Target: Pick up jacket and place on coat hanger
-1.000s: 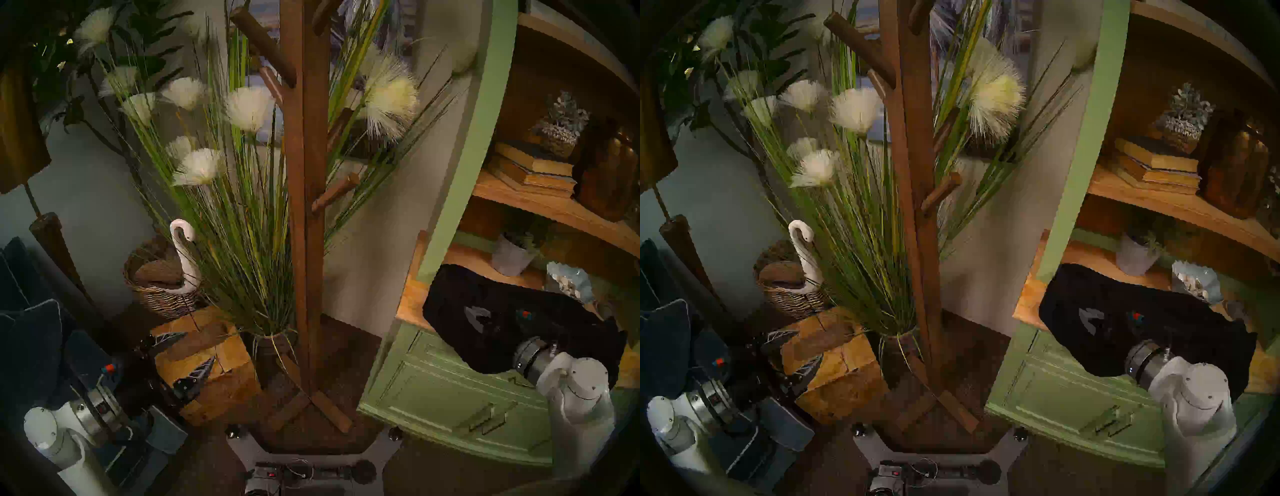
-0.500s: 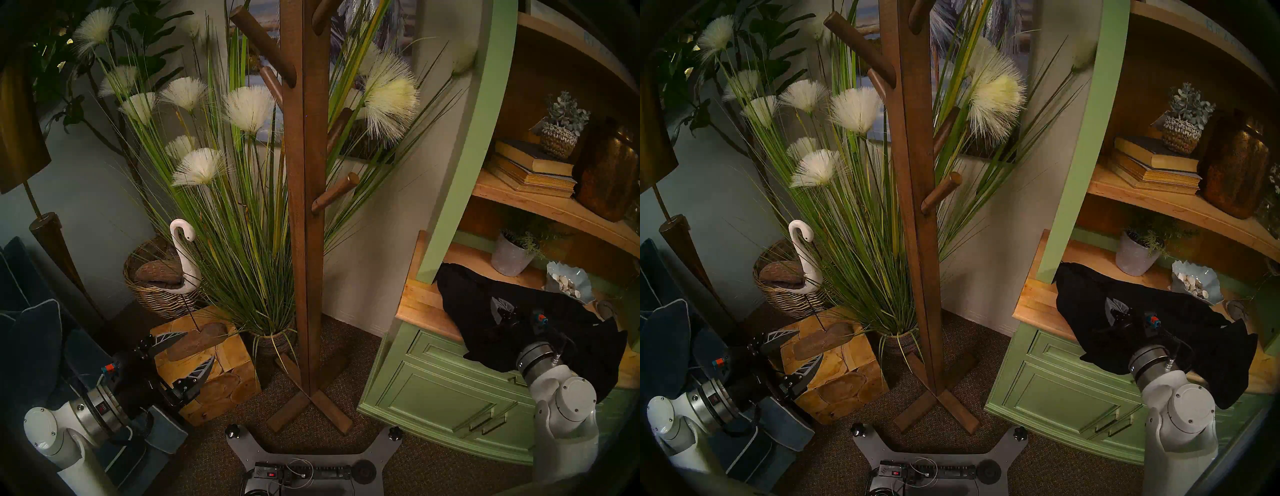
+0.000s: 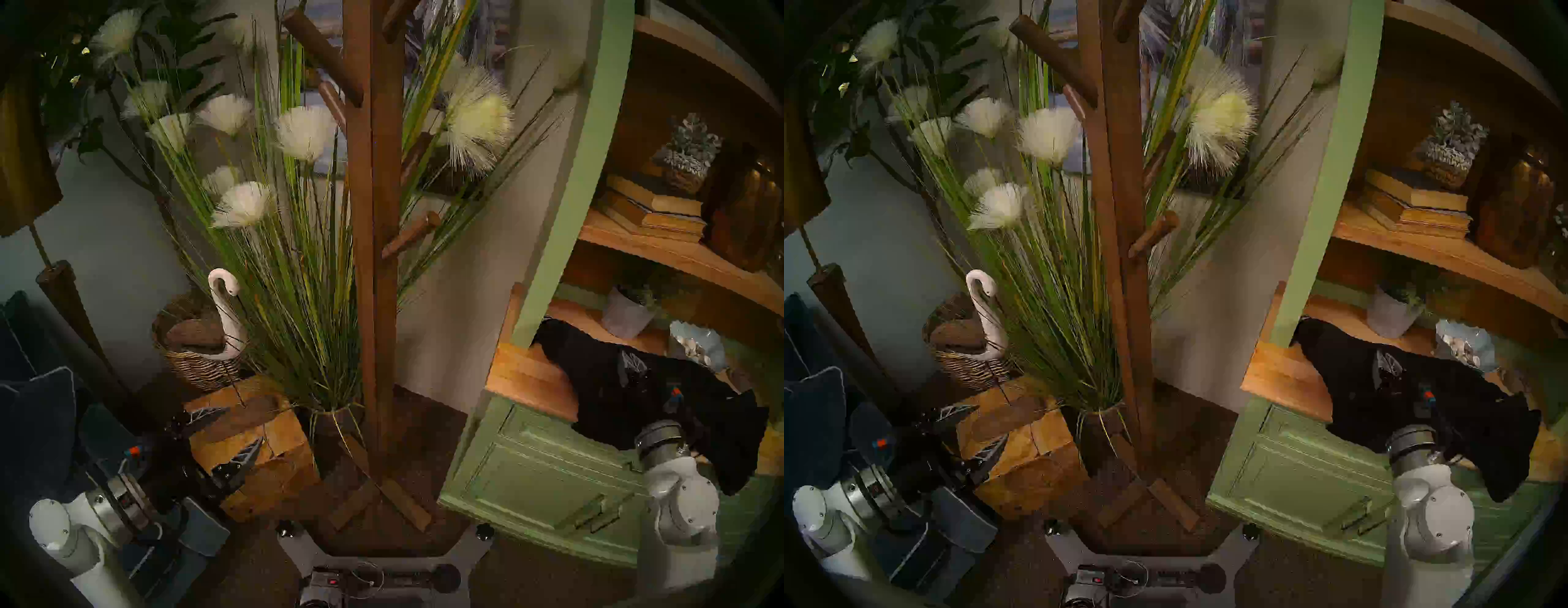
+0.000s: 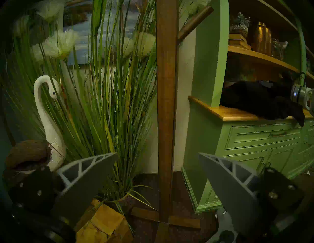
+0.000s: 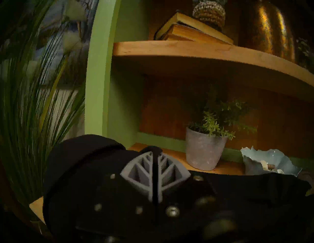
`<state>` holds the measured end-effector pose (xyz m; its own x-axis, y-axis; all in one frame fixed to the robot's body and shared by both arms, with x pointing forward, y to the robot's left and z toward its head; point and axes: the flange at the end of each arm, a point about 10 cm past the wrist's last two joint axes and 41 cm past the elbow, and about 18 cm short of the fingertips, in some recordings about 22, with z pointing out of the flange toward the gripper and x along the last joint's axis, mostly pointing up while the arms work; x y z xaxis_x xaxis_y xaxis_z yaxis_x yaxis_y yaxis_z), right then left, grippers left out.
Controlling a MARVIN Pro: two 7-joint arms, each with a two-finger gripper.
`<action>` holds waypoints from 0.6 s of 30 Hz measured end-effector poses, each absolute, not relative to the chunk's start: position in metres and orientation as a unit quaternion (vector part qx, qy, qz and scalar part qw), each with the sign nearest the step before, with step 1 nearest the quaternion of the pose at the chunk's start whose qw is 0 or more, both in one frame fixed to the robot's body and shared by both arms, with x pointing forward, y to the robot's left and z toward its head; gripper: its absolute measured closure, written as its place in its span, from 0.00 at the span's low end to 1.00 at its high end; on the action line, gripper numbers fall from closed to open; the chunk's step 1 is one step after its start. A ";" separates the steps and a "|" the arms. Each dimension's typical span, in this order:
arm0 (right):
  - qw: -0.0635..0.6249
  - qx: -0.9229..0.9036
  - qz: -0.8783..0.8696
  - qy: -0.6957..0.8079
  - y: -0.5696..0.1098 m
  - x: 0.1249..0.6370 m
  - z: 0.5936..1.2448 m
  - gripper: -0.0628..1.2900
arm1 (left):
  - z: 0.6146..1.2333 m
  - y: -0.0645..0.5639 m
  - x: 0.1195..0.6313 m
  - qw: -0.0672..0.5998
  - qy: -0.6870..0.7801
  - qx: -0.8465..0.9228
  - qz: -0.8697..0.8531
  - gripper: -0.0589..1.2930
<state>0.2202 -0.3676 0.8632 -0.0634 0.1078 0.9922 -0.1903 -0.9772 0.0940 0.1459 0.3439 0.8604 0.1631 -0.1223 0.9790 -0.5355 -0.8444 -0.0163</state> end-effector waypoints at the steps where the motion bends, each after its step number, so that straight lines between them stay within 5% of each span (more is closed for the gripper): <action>1: 0.103 0.671 0.733 -0.031 -0.366 0.220 0.864 0.98 | 0.860 0.344 0.146 0.170 -0.221 0.743 0.608 0.02; 18: 0.072 0.595 0.800 0.019 -0.333 0.232 0.898 0.98 | 0.860 0.344 0.146 0.170 -0.221 0.744 0.608 0.02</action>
